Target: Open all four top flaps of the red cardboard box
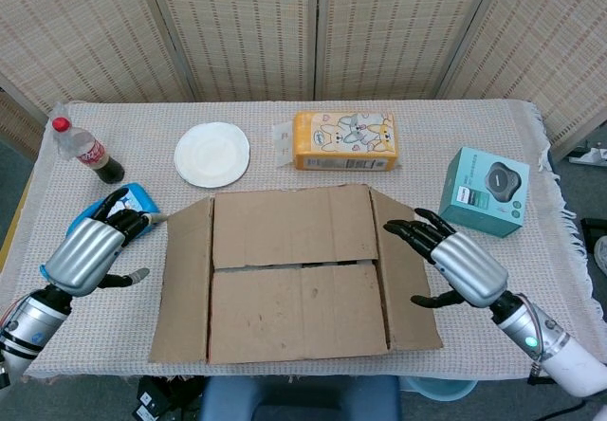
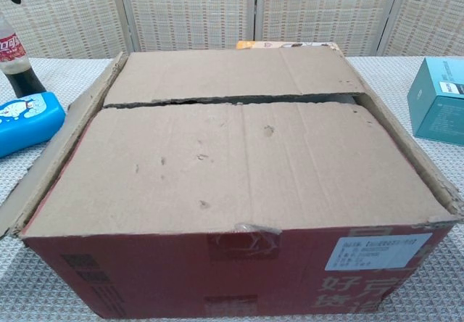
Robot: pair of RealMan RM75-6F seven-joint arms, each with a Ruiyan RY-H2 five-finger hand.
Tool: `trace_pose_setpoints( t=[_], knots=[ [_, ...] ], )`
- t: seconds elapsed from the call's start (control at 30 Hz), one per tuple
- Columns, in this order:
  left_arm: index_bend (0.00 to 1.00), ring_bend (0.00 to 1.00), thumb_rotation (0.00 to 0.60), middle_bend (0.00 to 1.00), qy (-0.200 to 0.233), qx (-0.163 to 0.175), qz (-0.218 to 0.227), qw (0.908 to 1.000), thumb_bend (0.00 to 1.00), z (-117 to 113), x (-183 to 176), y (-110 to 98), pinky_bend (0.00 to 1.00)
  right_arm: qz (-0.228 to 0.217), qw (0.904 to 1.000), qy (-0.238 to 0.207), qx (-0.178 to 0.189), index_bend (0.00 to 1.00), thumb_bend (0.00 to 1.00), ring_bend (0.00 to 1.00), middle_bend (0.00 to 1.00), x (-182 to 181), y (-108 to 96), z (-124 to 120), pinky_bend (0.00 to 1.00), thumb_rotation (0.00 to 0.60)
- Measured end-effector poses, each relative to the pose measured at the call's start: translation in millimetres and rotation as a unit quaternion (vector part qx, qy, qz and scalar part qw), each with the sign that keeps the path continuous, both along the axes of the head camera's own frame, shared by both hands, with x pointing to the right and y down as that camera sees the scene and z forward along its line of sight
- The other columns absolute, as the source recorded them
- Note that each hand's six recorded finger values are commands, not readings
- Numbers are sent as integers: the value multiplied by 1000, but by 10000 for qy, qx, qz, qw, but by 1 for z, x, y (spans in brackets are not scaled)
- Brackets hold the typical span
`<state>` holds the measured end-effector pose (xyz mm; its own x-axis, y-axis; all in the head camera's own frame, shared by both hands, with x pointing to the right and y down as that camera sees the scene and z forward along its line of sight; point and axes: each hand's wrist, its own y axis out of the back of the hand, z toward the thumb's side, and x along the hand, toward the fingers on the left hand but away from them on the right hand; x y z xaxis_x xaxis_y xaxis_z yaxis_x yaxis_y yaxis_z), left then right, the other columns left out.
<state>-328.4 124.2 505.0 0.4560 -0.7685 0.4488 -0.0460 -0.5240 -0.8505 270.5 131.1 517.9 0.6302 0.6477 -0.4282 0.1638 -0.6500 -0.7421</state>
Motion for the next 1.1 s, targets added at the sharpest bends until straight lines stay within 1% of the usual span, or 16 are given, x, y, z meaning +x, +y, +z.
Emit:
trace_pose_setpoints(
  t=[0.23, 0.47, 0.7, 0.8, 0.9, 1.1],
  knots=[
    [228, 307, 600, 323, -24, 202, -45, 9998, 238, 6, -4, 2, 0, -320, 9992, 174, 167, 48, 120, 147, 112, -41, -13, 25, 2, 600],
    [229, 307, 600, 323, -79, 162, -116, 9998, 239, 10, -9, 5, 0, -551, 9977, 293, 246, 34, 119, 124, 93, -71, -19, 45, 1, 599],
    [232, 307, 600, 322, -124, 133, -122, 9998, 238, 10, -10, 8, 0, -774, 9945, 402, 576, 26, 119, 114, 85, -96, -25, 59, 0, 599],
    [237, 307, 600, 322, -122, 127, -126, 9998, 239, 10, -9, 9, 0, -808, 9934, 452, 669, 26, 120, 111, 84, -104, -26, 66, 0, 600],
    [242, 307, 600, 322, -116, 113, -118, 9998, 239, 10, -9, 10, 0, -797, 9934, 491, 665, 26, 120, 111, 85, -110, -27, 73, 0, 600],
    [250, 307, 600, 322, -114, 92, -114, 9998, 239, 10, -8, 11, 0, -742, 9935, 429, 753, 26, 124, 117, 86, -119, -31, 80, 0, 600]
  ],
)
